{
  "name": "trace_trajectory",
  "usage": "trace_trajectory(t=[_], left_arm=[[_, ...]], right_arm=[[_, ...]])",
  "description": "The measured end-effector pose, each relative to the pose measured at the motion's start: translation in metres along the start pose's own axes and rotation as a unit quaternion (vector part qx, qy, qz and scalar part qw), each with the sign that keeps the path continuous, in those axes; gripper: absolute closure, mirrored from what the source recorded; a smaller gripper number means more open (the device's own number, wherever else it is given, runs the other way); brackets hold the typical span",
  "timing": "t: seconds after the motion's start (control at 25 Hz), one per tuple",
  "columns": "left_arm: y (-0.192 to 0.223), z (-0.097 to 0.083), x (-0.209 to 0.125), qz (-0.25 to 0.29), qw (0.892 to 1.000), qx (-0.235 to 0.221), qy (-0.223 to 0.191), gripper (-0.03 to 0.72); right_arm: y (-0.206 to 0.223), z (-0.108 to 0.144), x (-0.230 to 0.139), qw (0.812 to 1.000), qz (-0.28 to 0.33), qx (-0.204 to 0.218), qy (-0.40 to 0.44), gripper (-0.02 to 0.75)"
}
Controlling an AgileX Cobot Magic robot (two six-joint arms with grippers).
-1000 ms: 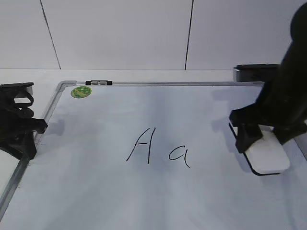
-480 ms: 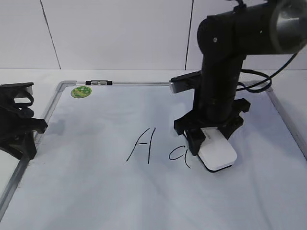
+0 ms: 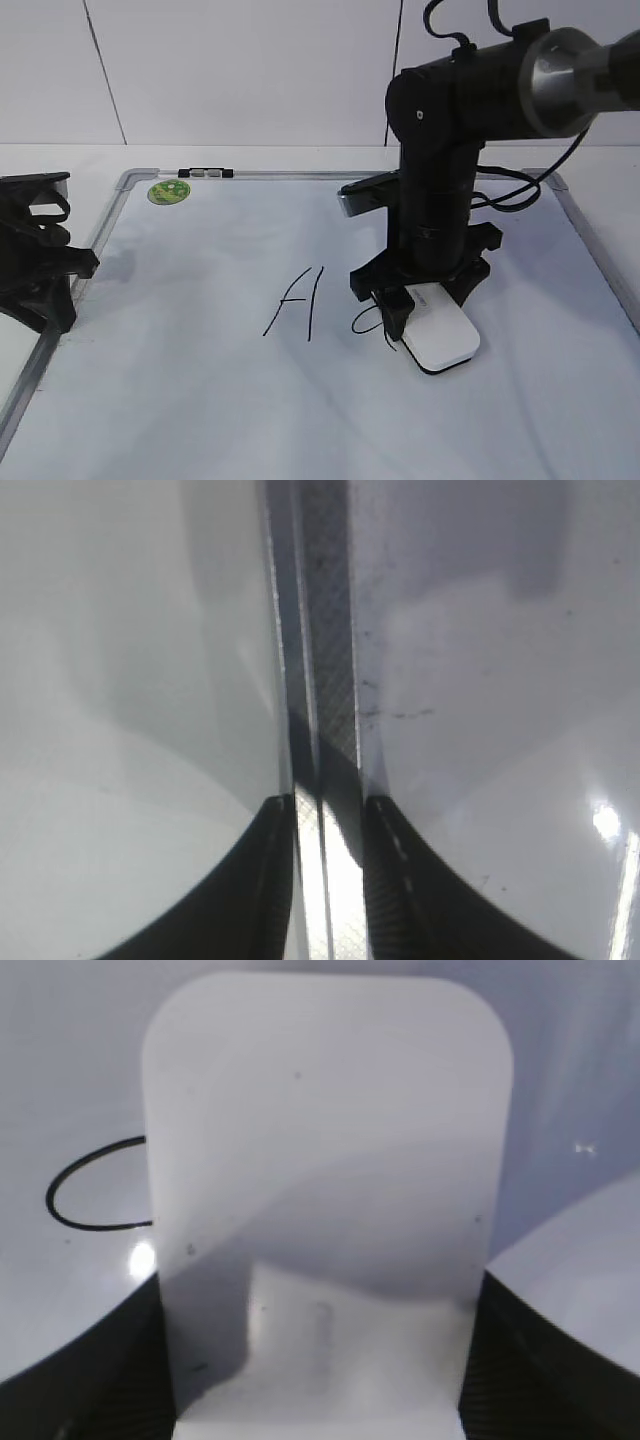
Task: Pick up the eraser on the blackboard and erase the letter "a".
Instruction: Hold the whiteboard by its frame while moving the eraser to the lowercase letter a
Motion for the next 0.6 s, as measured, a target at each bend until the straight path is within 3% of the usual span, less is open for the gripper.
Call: trace_trajectory(t=[0.36,0.6], left_arm=[[0.0,0.0,0.0,0.0,1.0,0.001,0.001,0.512],[0.0,0.001,0.0,0.0,1.0,0.002,0.002,0.509]], right_arm=[[0.001,0.009,0.006,0.999,-0.007,-0.029,-0.039,0.213],[-0.001,0.037,0.013,0.996,-0.025,-0.035,-0.079,0.213]])
Point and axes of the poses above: a point on each arm's last joint axis where the gripper is mounted, y pointing out along that axis toward the gripper, z along the wrist's bending axis when the last joint is at zero, x = y × z, the point moved 8 cm from there along y, pointing out along that axis toward the gripper, and after that the axes turned 8 degrees about -y, right-handed, at the moved point
